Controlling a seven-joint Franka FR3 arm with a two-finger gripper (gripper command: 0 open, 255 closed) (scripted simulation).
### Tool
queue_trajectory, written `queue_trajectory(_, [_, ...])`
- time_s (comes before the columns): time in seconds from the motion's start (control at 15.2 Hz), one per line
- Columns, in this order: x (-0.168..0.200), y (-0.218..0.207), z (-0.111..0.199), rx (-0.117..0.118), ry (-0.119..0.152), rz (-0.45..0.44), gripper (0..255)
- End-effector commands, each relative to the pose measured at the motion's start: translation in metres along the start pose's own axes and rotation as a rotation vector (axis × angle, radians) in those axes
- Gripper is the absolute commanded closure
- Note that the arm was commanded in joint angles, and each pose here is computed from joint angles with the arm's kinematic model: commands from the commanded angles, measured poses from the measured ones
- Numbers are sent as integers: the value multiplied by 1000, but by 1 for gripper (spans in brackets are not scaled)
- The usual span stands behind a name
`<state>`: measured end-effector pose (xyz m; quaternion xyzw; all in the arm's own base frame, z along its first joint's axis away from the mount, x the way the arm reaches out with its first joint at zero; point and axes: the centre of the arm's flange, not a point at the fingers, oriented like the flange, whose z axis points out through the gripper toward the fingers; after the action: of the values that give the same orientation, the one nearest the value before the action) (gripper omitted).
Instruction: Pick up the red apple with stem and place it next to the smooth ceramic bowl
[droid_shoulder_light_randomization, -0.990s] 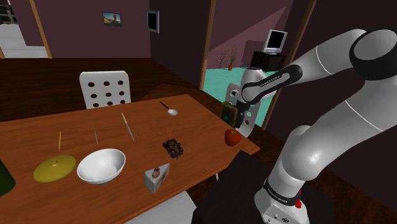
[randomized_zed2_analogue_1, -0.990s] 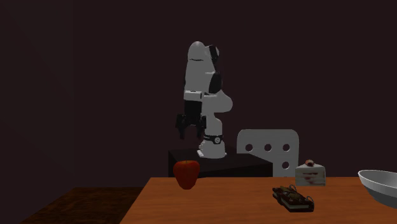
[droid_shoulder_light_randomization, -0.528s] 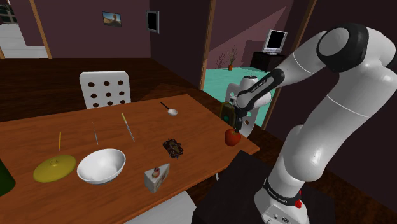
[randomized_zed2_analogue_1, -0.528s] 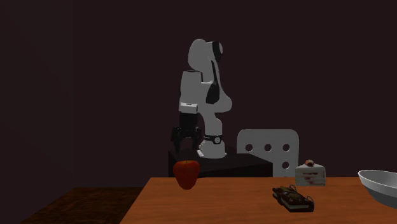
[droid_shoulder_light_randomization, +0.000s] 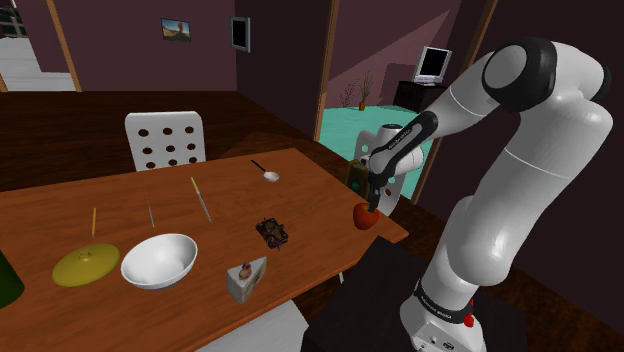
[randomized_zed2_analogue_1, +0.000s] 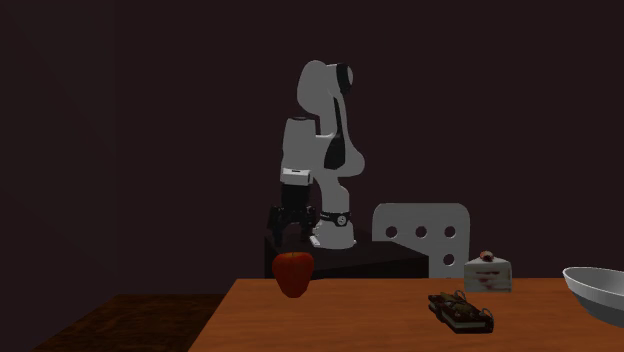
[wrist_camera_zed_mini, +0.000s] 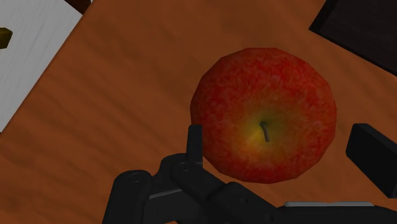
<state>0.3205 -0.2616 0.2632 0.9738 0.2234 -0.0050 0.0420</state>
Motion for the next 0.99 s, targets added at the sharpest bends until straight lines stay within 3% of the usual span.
queue_trajectory(0.0, [0,0,0,0,0,0,0])
queue_trajectory(0.13, [0,0,0,0,0,0,0])
queue_trajectory(0.2, [0,0,0,0,0,0,255])
queue_trajectory(0.92, [0,1,-10,0,0,0,255])
